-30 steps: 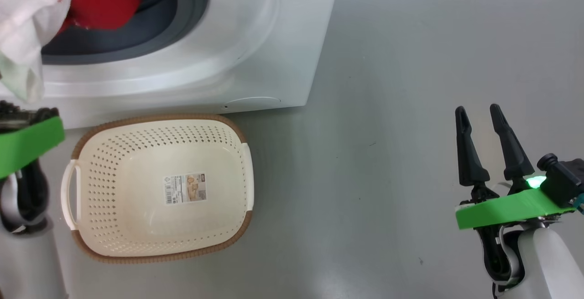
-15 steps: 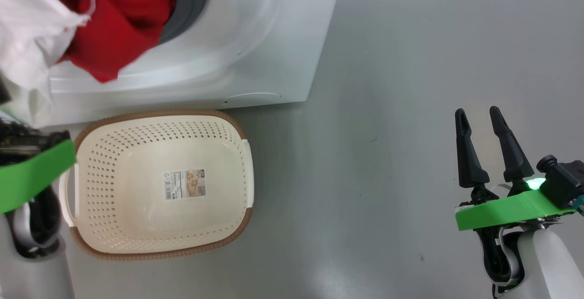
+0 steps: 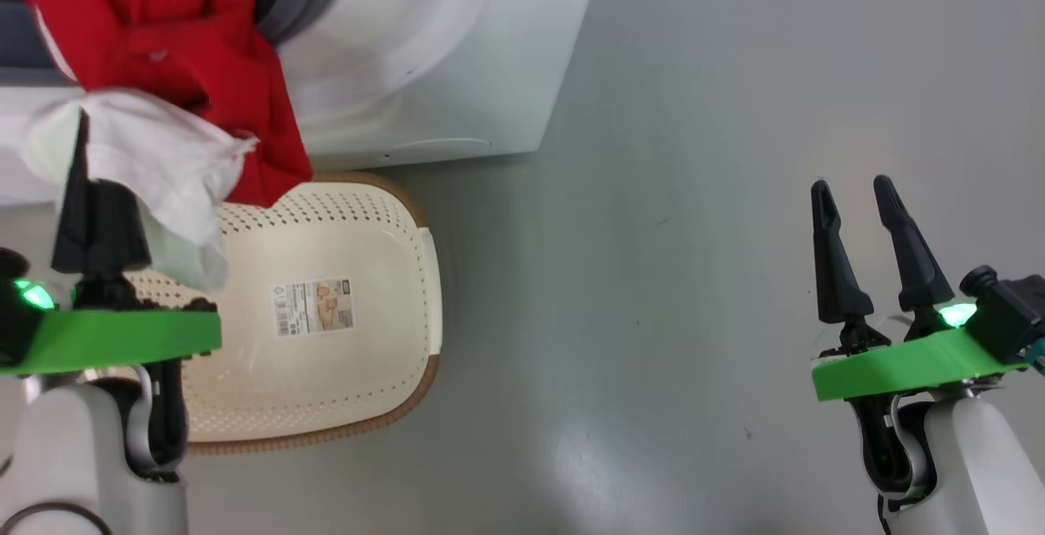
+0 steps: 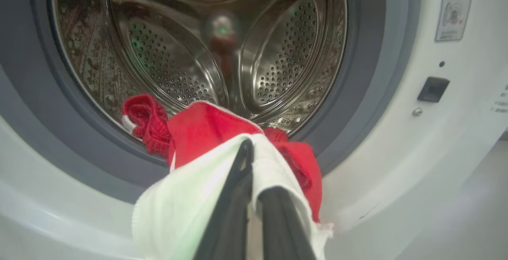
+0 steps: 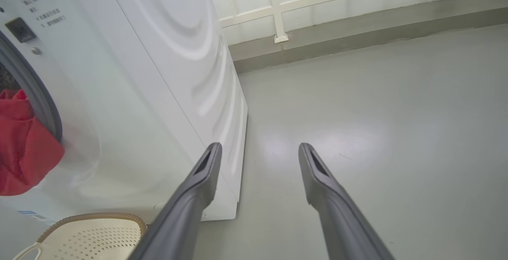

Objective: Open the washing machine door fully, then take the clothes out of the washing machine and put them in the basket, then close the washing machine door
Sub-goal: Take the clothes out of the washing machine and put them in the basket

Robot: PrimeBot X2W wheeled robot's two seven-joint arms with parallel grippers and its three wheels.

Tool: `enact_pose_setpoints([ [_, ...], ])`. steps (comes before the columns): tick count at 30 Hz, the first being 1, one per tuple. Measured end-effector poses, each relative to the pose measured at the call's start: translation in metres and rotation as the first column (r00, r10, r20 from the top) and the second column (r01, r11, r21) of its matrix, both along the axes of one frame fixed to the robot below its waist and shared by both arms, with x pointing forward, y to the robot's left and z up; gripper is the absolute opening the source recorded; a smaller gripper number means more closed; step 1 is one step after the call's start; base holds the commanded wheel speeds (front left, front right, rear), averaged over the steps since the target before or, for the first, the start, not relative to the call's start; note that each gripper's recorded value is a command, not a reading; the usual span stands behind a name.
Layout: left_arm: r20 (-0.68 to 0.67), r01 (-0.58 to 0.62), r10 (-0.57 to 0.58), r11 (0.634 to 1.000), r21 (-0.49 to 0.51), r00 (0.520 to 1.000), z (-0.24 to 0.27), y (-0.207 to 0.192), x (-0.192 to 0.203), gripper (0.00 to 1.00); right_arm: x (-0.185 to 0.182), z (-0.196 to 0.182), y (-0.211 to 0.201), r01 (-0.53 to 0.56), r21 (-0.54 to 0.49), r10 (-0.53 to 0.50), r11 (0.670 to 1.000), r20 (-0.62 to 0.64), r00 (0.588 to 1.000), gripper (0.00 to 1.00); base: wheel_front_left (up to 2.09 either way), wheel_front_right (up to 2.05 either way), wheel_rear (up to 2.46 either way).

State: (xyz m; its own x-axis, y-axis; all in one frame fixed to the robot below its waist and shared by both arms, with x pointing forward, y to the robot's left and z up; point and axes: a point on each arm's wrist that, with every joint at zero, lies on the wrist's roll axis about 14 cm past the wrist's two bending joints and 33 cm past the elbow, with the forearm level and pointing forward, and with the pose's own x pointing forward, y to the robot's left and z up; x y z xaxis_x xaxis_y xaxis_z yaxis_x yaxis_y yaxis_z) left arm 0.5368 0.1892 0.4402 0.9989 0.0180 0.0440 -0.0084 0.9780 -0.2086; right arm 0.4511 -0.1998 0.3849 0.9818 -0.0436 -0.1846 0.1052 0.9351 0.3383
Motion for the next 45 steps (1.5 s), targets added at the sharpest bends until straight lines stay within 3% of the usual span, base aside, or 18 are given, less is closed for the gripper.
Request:
enact_pose_setpoints([
  [8,-0.218,0.009,-0.015,1.0,-0.027,0.976,-0.08,-0.008,-0.004,0.0,0.009,-0.013,-0.001,0.0,-0.003,0.0,1.0,-0.017,1.0,1.0,0.0,0.0,0.0],
  [21,-0.41,0.088,-0.09,0.996,-0.024,0.907,-0.157,-0.032,0.006,0.03,0.016,-0.032,-0.003,0.003,0.001,-0.003,1.0,-0.047,0.999,1.0,0.0,0.0,0.0],
  [25,-0.459,0.106,-0.108,0.994,-0.029,0.882,-0.177,-0.039,0.011,0.16,0.015,-0.04,-0.006,0.008,-0.005,-0.008,1.0,-0.066,0.998,1.0,0.0,0.0,0.0],
  [26,-0.47,0.107,-0.108,0.994,-0.03,0.876,-0.181,-0.039,0.012,0.29,0.015,-0.042,-0.006,0.009,-0.006,-0.009,1.0,-0.07,0.998,1.0,0.0,0.0,0.0],
  [29,-0.492,0.115,-0.11,0.993,-0.02,0.864,-0.19,-0.039,0.013,0.45,0.016,-0.044,-0.007,0.01,-0.008,-0.011,1.0,-0.073,0.997,1.0,0.0,0.0,0.0],
  [31,-0.499,0.115,-0.11,0.993,-0.022,0.859,-0.192,-0.039,0.013,0.67,0.019,-0.042,-0.008,0.01,-0.01,-0.011,1.0,-0.064,0.998,1.0,0.0,0.0,0.0],
  [32,-0.497,0.113,-0.107,0.993,-0.019,0.861,-0.19,-0.039,0.015,1.0,0.019,-0.04,-0.008,0.01,-0.01,-0.011,1.0,-0.059,0.998,1.0,0.0,0.0,0.0],
  [45,-0.425,0.091,-0.094,0.995,-0.026,0.9,-0.16,-0.035,0.02,1.0,0.025,-0.033,0.002,-0.01,0.006,0.01,1.0,-0.033,0.999,1.0,0.0,0.0,0.0],
])
